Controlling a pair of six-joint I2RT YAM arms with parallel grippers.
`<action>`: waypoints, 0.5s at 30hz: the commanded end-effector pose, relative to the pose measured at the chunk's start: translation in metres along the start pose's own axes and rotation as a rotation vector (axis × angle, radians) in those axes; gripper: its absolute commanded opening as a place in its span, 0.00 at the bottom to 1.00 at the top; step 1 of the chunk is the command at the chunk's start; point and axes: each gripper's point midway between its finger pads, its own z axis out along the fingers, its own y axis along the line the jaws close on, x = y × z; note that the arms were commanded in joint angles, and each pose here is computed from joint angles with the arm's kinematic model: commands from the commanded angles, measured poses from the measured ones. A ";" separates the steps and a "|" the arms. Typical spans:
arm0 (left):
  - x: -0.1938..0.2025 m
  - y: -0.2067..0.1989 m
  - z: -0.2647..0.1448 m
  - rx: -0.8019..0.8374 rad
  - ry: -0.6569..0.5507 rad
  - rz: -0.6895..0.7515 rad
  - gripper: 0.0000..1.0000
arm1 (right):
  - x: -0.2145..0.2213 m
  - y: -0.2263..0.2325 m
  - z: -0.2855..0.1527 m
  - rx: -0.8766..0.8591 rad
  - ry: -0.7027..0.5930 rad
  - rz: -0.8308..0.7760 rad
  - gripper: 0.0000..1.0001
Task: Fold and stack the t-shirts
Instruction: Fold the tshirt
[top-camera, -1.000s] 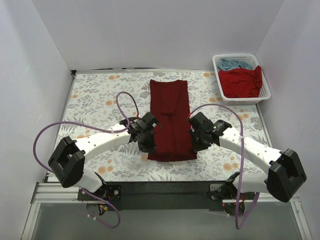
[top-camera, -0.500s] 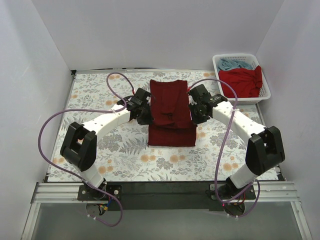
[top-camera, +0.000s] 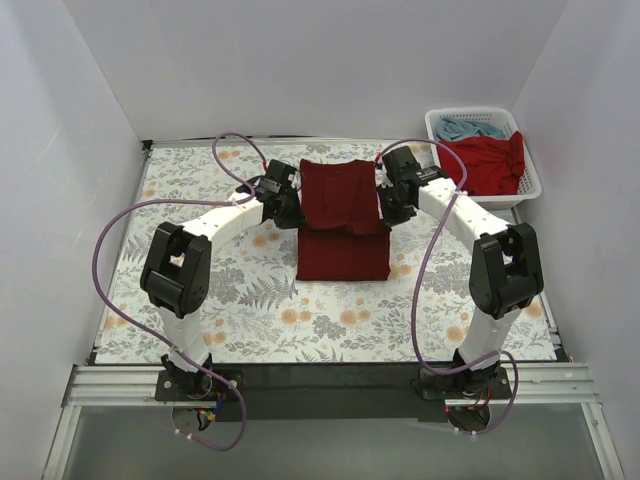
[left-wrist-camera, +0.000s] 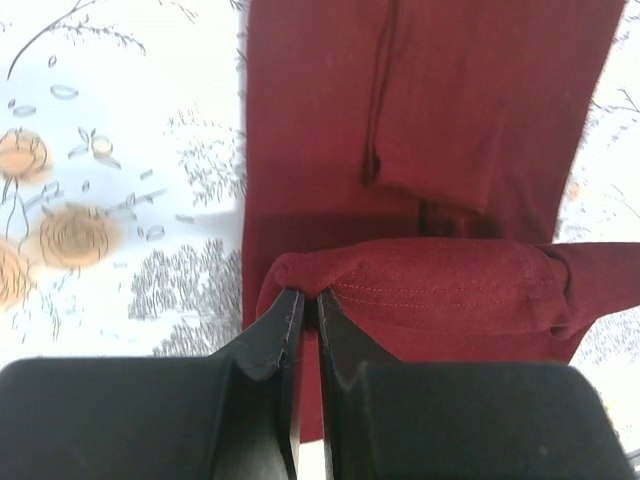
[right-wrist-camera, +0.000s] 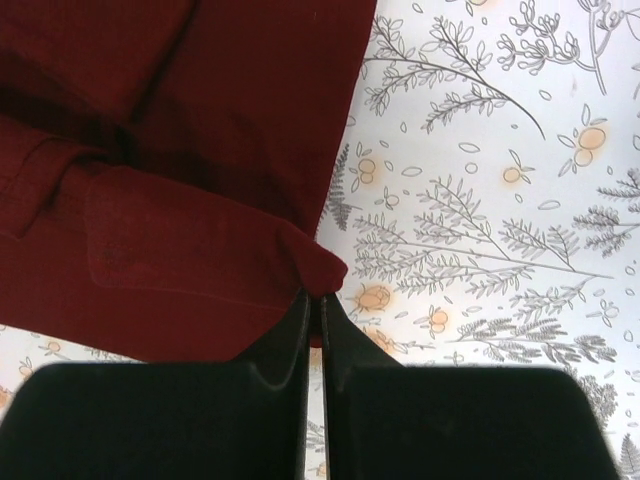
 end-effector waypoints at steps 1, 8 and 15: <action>-0.027 -0.006 0.002 0.036 -0.057 0.008 0.00 | -0.023 -0.001 0.004 -0.019 -0.048 -0.007 0.01; -0.025 0.003 0.027 0.029 -0.033 0.008 0.00 | -0.022 -0.010 0.034 -0.020 -0.026 0.016 0.01; -0.021 0.010 0.035 0.011 -0.025 0.028 0.28 | -0.020 -0.008 0.043 -0.033 -0.007 0.031 0.17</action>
